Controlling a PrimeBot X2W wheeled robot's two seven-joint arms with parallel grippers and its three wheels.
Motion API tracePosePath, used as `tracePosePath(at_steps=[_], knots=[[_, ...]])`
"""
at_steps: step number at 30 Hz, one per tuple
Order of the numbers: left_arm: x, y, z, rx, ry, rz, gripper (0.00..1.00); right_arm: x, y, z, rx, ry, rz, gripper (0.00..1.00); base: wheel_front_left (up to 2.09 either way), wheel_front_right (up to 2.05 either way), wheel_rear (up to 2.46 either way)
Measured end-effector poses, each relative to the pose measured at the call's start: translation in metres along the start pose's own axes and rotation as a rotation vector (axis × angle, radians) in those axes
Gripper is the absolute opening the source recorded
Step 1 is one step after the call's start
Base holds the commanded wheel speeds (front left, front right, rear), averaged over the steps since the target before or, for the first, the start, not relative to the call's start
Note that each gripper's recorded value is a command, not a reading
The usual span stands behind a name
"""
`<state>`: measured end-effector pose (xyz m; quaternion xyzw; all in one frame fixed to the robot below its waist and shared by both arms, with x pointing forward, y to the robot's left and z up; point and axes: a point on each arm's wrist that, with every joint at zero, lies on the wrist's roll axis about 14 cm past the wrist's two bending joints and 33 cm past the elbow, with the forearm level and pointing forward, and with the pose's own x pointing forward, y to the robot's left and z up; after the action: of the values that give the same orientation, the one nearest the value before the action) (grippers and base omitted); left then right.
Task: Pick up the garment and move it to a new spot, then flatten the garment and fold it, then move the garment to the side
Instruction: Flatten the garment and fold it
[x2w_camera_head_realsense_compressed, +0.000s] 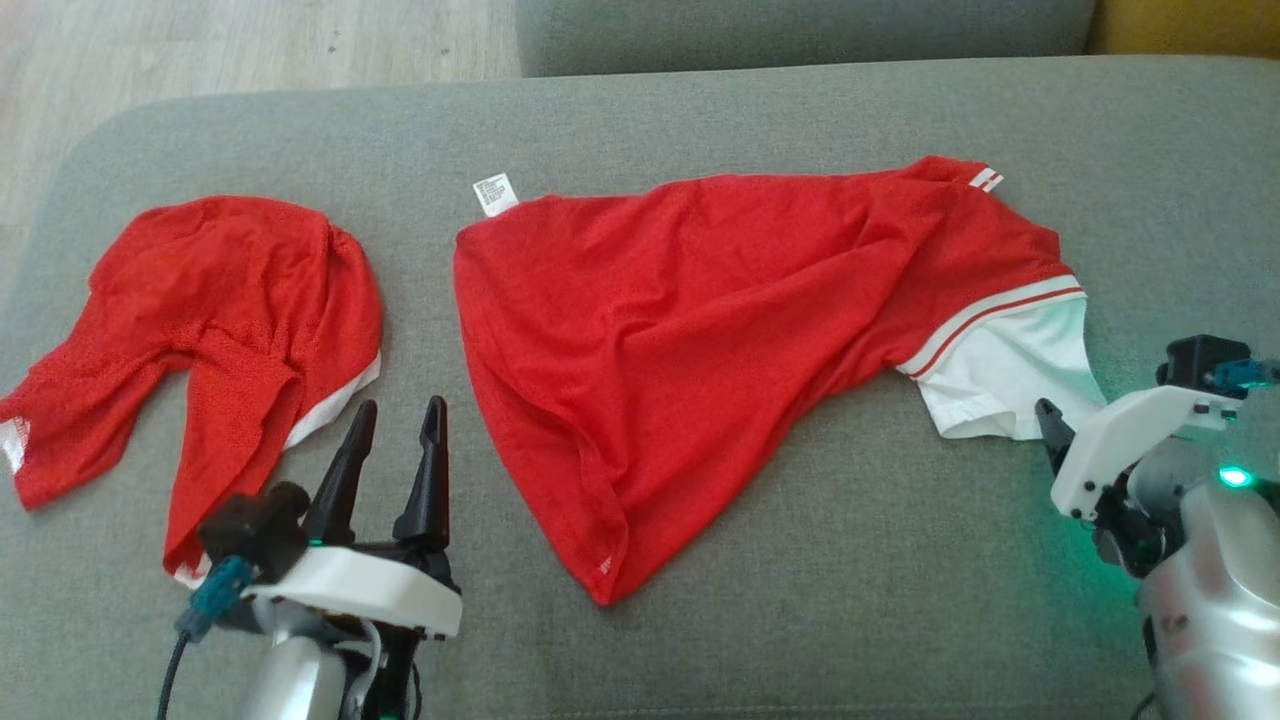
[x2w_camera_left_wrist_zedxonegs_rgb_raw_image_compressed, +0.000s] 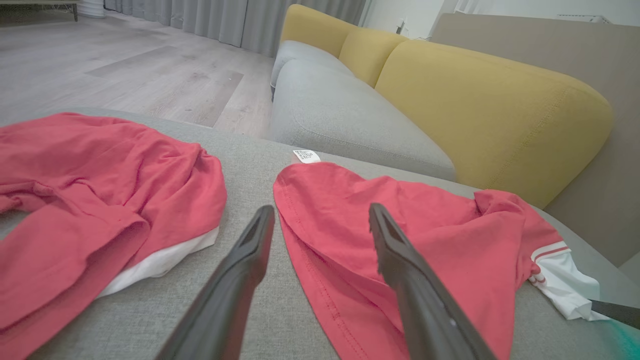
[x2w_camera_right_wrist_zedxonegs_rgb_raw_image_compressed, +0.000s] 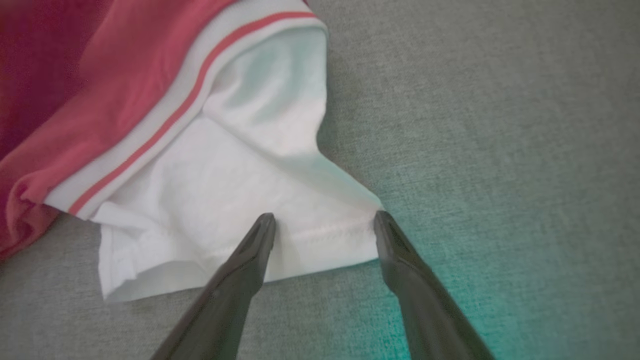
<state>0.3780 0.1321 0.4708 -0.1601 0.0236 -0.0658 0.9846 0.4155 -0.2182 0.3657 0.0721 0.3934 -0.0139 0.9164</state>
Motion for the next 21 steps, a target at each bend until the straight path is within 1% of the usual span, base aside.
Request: tracePosePath(at_steps=[5, 6, 7, 8, 9, 10, 21], knots=[[0.0, 0.0, 0.001, 0.002, -0.002, 0.0, 1.0, 0.0, -0.008, 0.0, 0.016, 0.026, -0.025, 1.0, 0.0, 0.0, 0.0], [0.0, 0.0, 0.001, 0.001, -0.002, 0.0, 1.0, 0.0, -0.01, -0.002, 0.014, 0.035, -0.03, 0.92, 0.0, 0.0, 0.0], [0.0, 0.0, 0.001, 0.001, -0.002, -0.001, 1.0, 0.0, -0.011, -0.002, 0.012, 0.035, -0.034, 0.75, 0.0, 0.0, 0.0], [0.0, -0.001, 0.001, 0.001, -0.002, -0.002, 1.0, 0.0, -0.011, -0.002, 0.012, 0.036, -0.036, 0.54, 0.0, 0.0, 0.0], [0.0, -0.001, 0.001, 0.001, -0.002, -0.003, 1.0, 0.0, -0.012, -0.002, 0.011, 0.037, -0.037, 0.19, 0.0, 0.0, 0.0], [0.0, -0.001, 0.001, 0.001, -0.002, -0.004, 1.0, -0.001, -0.012, -0.002, 0.011, 0.037, -0.038, 0.0, 0.0, 0.0, 0.0], [0.001, -0.009, 0.007, 0.003, -0.02, -0.026, 1.0, -0.011, -0.011, 0.0, 0.007, 0.024, -0.032, 0.0, 0.0, 0.0, 0.0]])
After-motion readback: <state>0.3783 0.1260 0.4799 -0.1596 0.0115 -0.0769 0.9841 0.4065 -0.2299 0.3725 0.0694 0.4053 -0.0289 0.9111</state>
